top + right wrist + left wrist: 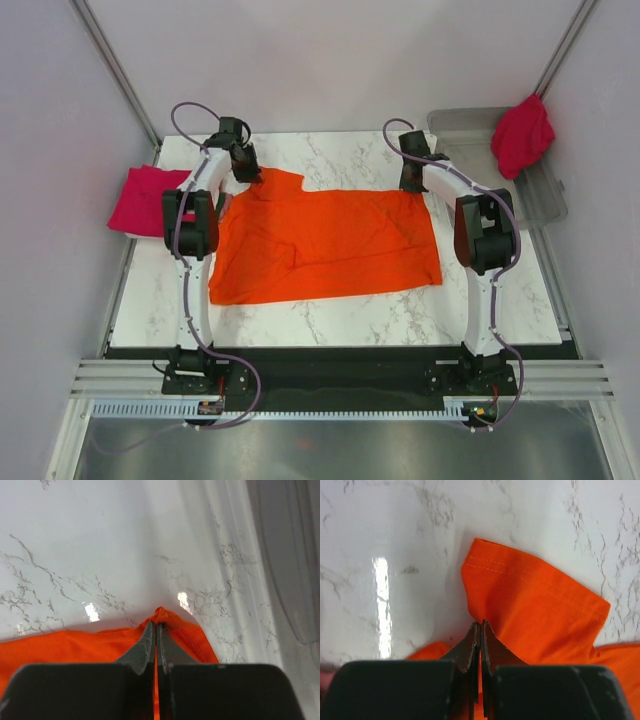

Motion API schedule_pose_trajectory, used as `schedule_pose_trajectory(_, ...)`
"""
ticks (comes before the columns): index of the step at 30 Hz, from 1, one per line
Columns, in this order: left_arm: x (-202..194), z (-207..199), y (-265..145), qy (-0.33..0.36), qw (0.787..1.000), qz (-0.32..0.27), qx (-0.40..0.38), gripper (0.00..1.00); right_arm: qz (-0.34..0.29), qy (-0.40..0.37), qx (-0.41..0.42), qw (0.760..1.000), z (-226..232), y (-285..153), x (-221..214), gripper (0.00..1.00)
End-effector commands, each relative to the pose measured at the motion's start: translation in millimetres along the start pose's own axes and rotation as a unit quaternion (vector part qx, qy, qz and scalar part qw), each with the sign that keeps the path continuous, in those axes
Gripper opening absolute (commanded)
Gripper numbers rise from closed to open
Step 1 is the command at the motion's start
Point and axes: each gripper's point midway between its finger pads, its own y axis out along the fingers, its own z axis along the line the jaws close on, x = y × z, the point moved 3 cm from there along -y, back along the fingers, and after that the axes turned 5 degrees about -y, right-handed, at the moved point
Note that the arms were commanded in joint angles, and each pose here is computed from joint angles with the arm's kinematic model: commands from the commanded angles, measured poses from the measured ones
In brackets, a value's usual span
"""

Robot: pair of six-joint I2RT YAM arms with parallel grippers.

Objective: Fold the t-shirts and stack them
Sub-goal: Fold the tshirt

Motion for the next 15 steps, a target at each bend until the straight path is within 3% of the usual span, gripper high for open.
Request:
schedule_pose_trajectory(1, 37, -38, -63, 0.031, 0.994, -0.091, -0.047, 0.02, -0.023, 0.017, 0.011, 1.0, -5, -32, 18, 0.0)
schedule_pose_trajectory(7, 26, -46, -100, 0.04, 0.989, -0.133, -0.05, 0.02, -0.029, 0.019, 0.015, 0.999, -11, -50, 18, 0.0)
schedule_pose_trajectory(15, 1, -44, -132, 0.044, 0.988, -0.145, -0.039, 0.02, -0.024, 0.019, 0.029, 0.999, -15, -66, 9, 0.0)
